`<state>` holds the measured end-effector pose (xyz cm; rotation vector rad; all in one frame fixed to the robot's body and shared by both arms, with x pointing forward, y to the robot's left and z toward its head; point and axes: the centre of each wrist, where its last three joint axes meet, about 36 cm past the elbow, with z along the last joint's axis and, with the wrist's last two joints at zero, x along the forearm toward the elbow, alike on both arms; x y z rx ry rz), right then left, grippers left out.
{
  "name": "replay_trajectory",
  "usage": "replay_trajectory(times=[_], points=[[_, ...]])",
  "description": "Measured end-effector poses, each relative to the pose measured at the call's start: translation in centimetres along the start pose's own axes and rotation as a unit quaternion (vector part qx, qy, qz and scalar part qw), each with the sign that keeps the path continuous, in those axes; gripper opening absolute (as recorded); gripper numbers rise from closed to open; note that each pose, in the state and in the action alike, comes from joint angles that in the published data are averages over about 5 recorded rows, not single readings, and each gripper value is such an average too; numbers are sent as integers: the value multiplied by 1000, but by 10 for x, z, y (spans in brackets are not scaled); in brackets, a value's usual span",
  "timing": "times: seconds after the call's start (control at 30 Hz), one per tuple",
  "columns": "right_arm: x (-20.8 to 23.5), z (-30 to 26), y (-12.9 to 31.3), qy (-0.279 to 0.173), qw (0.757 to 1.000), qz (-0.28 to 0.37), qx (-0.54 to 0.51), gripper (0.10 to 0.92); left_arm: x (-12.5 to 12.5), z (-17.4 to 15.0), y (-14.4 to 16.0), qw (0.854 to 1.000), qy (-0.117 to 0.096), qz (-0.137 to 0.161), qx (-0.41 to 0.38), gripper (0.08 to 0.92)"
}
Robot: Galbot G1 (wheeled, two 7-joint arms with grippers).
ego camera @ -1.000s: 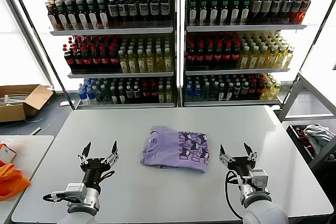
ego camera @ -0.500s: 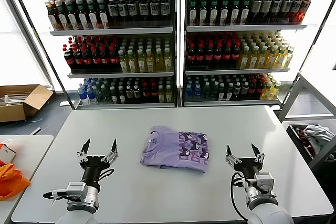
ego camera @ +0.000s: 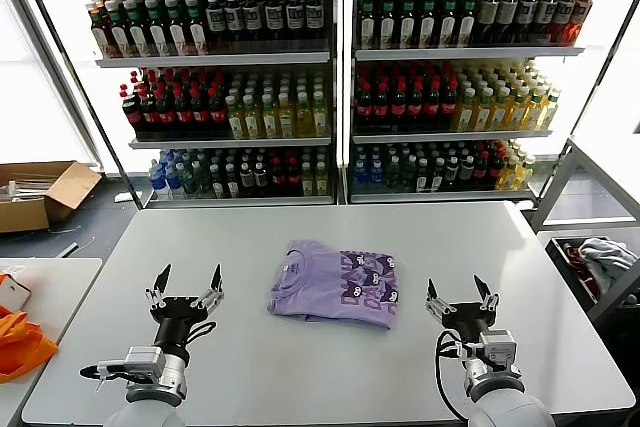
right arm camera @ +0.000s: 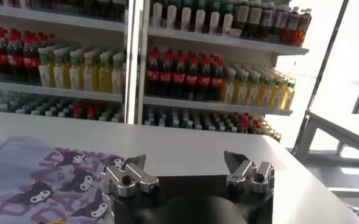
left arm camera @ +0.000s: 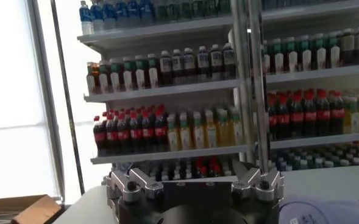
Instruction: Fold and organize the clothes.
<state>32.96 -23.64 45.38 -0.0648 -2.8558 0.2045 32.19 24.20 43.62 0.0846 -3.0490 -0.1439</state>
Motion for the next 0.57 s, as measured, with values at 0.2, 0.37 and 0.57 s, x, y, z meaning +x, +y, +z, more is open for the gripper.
replay_trajectory(times=[0.2, 0.37, 0.57], points=[[-2, 2, 1, 2, 1000, 0, -1, 823, -1, 1, 1, 1000, 2, 2, -2, 822], [-2, 4, 3, 5, 1000, -4, 1, 823, -1, 0, 2, 1000, 0, 6, -6, 823], [-3, 4, 2, 4, 1000, -4, 0, 823, 0, 0, 2, 1000, -2, 11, -8, 823]])
